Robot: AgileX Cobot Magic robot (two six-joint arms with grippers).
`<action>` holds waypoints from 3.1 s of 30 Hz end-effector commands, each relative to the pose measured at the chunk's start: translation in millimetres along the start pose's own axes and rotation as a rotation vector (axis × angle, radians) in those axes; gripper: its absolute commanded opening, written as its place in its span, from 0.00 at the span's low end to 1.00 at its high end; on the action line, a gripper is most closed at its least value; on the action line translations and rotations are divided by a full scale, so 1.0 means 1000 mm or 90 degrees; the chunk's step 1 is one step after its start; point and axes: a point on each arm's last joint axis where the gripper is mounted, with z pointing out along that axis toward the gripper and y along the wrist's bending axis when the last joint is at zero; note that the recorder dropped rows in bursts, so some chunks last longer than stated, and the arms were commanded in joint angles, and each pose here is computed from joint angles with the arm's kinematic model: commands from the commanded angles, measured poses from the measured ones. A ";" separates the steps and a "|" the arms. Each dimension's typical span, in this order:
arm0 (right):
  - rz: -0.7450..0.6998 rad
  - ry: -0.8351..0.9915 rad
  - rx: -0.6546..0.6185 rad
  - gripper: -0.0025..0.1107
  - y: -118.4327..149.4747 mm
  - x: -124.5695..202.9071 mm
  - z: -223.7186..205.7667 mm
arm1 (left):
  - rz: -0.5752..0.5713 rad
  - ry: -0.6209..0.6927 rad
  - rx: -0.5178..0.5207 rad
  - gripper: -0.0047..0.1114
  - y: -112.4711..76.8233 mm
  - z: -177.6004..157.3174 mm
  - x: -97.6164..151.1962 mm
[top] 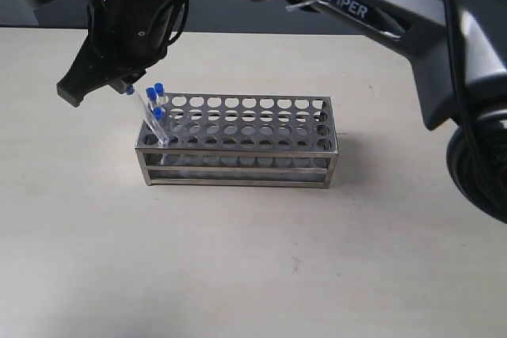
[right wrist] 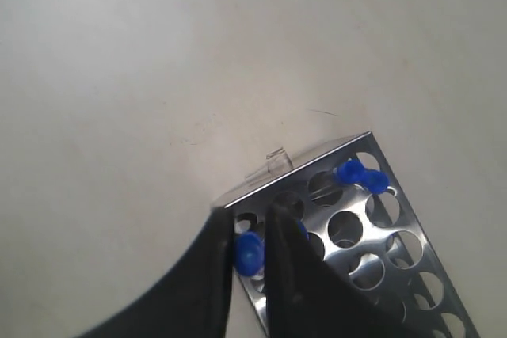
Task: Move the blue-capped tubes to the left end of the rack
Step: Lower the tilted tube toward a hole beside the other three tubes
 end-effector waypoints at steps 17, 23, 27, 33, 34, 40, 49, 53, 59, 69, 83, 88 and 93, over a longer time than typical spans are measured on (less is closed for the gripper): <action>-0.006 -0.058 0.022 0.02 -0.004 -0.011 -0.009 | 0.001 -0.003 0.003 0.05 0.000 0.000 -0.002; -0.005 -0.062 0.024 0.02 -0.005 -0.011 -0.009 | 0.001 -0.003 0.003 0.05 0.000 0.000 -0.002; -0.006 -0.049 0.022 0.02 -0.005 -0.009 0.001 | 0.001 -0.003 0.003 0.05 0.000 0.000 -0.002; -0.006 -0.034 0.019 0.02 -0.005 -0.007 0.015 | 0.001 -0.003 0.003 0.05 0.000 0.000 -0.002; -0.006 -0.031 0.019 0.02 -0.005 -0.006 0.018 | 0.001 -0.003 0.003 0.05 0.000 0.000 -0.002; -0.006 -0.027 0.018 0.02 -0.005 -0.005 0.022 | 0.001 -0.003 0.003 0.05 0.000 0.000 -0.002; 0.006 0.003 0.011 0.02 -0.004 -0.001 0.027 | 0.001 -0.003 0.003 0.05 0.000 0.000 -0.002; 0.007 0.005 0.022 0.02 -0.005 0.000 0.027 | 0.001 -0.003 0.003 0.05 0.000 0.000 -0.002; 0.027 -0.018 0.046 0.02 -0.009 -0.003 0.027 | 0.001 -0.003 0.003 0.05 0.000 0.000 -0.002; 0.024 -0.011 0.047 0.02 -0.008 0.004 0.041 | 0.001 -0.003 0.003 0.05 0.000 0.000 -0.002; 0.028 -0.064 0.058 0.02 -0.009 -0.001 0.037 | 0.001 -0.003 0.003 0.05 0.000 0.000 -0.002; 0.045 -0.073 0.074 0.02 -0.012 -0.003 0.029 | 0.001 -0.003 0.003 0.05 0.000 0.000 -0.002; 0.057 -0.056 0.079 0.02 -0.012 0.000 0.028 | 0.001 -0.003 0.003 0.05 0.000 0.000 -0.002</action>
